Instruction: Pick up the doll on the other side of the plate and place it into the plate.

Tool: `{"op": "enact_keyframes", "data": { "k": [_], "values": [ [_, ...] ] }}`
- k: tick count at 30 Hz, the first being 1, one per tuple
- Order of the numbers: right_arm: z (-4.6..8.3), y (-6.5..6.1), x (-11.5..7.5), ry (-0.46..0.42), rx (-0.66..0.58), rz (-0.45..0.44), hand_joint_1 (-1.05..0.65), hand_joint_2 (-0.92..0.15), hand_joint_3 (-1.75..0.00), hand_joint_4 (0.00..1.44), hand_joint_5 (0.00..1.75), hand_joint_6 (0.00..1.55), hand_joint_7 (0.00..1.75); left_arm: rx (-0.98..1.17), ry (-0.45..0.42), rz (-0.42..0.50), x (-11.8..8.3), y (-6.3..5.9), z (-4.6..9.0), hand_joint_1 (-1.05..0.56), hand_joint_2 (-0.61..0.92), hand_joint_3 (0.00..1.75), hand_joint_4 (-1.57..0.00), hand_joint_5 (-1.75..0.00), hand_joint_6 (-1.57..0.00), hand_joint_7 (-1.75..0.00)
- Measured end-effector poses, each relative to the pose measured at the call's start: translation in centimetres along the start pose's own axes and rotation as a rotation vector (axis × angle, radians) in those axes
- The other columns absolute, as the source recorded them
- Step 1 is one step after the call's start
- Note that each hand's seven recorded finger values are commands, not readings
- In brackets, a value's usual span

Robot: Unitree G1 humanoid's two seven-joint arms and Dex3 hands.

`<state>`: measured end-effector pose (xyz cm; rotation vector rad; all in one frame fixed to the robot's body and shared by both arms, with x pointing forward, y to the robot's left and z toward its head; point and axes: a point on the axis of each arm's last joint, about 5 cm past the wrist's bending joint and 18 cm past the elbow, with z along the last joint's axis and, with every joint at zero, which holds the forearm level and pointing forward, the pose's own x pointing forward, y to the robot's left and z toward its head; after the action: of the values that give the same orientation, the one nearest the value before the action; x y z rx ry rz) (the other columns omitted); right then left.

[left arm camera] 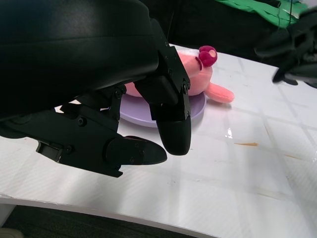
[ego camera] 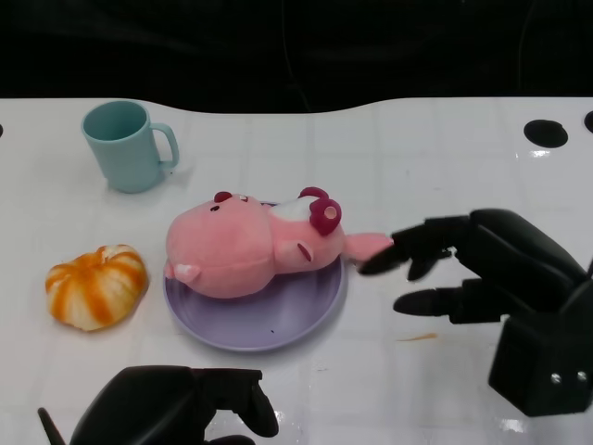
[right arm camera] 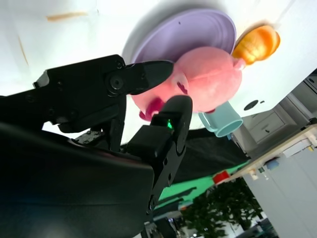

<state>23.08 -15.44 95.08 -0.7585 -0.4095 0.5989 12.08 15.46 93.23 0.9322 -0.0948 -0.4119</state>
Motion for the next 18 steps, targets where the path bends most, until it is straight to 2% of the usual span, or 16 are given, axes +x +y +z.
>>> {"op": "enact_keyframes", "data": {
  "k": [2, 3, 5, 7, 11, 18],
  "values": [
    [-0.1, 0.0, -0.6, 0.009, 0.020, -0.002, -0.12, -0.59, -0.69, 0.76, 1.42, 0.89, 0.82, 0.001, 0.002, 0.000, 0.0, 0.0, 0.0, -0.27, 0.92, 0.32, -0.69, -1.54, -0.78, -0.83],
    [-0.2, 0.1, -0.9, 0.010, 0.028, 0.000, -0.09, -0.51, -0.92, 0.79, 1.53, 0.89, 0.91, 0.001, 0.001, 0.000, 0.0, 0.0, 0.0, -0.27, 0.92, 0.32, -0.69, -1.54, -0.78, -0.83],
    [-0.2, -0.1, -1.7, 0.020, 0.030, -0.001, -0.04, -0.43, -1.16, 0.83, 1.65, 0.90, 1.03, 0.001, 0.003, -0.001, 0.0, 0.0, 0.0, -0.28, 0.92, 0.32, -0.68, -1.54, -0.78, -0.83],
    [0.2, -0.3, -2.6, 0.029, 0.015, 0.012, 0.01, -0.38, -1.30, 0.88, 1.66, 0.90, 1.16, 0.000, 0.007, -0.005, -0.1, -0.1, -0.1, -0.29, 0.92, 0.33, -0.67, -1.53, -0.78, -0.84],
    [0.6, -0.7, -4.2, 0.051, 0.047, 0.023, 0.04, -0.31, -1.42, 0.93, 1.71, 0.88, 1.31, -0.002, 0.011, -0.011, -0.3, -0.2, -0.1, -0.28, 0.92, 0.34, -0.68, -1.53, -0.78, -0.85],
    [0.8, -0.3, -5.7, 0.104, 0.101, 0.004, 0.04, -0.32, -1.37, 0.91, 1.75, 0.76, 1.51, -0.003, 0.006, -0.019, -0.6, -0.2, -0.3, -0.26, 0.92, 0.32, -0.67, -1.59, -0.77, -0.85]
  ]
}}
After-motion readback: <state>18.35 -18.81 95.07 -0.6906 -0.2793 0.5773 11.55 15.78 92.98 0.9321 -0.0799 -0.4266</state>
